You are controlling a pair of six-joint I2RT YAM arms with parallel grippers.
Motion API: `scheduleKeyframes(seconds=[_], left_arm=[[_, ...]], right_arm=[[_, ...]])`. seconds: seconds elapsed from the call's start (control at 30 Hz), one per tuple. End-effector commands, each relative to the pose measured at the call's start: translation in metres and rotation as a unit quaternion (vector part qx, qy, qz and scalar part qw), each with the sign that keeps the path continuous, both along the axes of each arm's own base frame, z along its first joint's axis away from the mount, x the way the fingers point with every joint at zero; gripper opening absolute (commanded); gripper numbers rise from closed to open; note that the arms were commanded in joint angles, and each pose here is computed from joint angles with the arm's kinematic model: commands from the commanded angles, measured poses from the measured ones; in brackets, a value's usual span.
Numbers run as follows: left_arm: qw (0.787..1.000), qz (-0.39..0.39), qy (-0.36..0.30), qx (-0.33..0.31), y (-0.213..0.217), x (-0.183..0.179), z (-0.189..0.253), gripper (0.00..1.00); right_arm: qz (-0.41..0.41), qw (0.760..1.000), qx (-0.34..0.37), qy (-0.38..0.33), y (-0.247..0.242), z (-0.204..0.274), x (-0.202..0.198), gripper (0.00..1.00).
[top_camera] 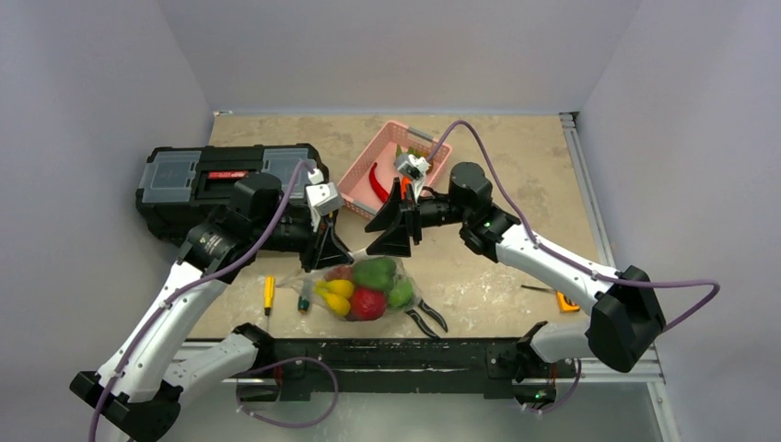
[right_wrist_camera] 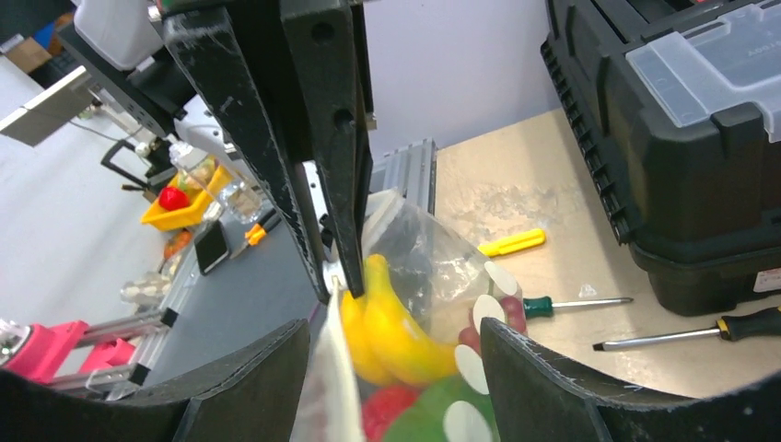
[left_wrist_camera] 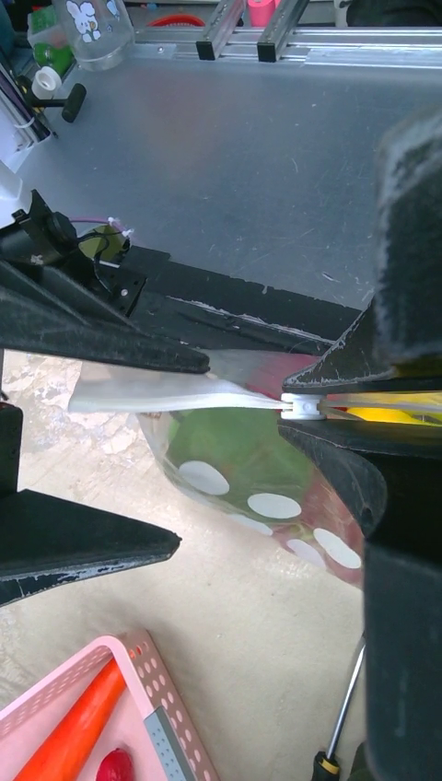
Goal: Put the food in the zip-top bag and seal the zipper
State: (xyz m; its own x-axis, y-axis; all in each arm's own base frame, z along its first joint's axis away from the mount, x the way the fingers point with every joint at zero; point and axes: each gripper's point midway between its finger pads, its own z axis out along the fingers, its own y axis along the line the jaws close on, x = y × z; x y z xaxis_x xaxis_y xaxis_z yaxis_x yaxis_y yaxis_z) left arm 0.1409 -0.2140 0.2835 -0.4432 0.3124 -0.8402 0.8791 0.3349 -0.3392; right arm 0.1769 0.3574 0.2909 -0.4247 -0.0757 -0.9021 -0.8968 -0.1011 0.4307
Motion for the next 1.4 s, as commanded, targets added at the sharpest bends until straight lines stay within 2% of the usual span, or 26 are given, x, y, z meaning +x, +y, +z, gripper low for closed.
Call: scheduleKeyframes(seconds=[0.0, 0.17, 0.33, 0.6, 0.97, 1.03, 1.23, 1.37], left_arm=[[0.999, -0.009, -0.026, -0.026, -0.007, 0.008, 0.012, 0.00], [0.999, -0.008, -0.028, -0.026, -0.008, 0.009, 0.014, 0.00], [0.999, -0.004, -0.027, -0.029, -0.008, 0.010, 0.015, 0.00], [0.999, -0.004, -0.025, -0.029, -0.008, 0.009, 0.016, 0.00], [0.999, 0.007, -0.022, -0.021, -0.007, 0.013, 0.012, 0.00], [1.000, 0.009, -0.020, -0.019, -0.006, 0.013, 0.011, 0.00], [0.999, 0.031, -0.013, 0.001, -0.002, 0.019, 0.005, 0.00], [0.999, 0.043, -0.015, 0.009, 0.002, 0.020, 0.003, 0.00]], right_arm=[[-0.025, 0.999, 0.027, 0.014, -0.003, 0.031, -0.001, 0.69], [-0.034, 0.997, 0.017, 0.071, 0.001, 0.023, 0.002, 0.66], [-0.044, 0.996, 0.011, 0.077, 0.003, 0.013, 0.000, 0.63], [-0.028, 0.996, 0.011, 0.081, 0.007, 0.009, -0.007, 0.43], [-0.031, 0.997, 0.003, 0.066, 0.004, 0.003, -0.010, 0.10], [-0.048, 0.997, -0.005, 0.068, 0.004, 0.000, -0.005, 0.01], [-0.145, 0.987, -0.029, 0.062, -0.004, -0.003, 0.021, 0.00], [-0.245, 0.969, -0.021, 0.029, -0.025, 0.005, 0.043, 0.00]])
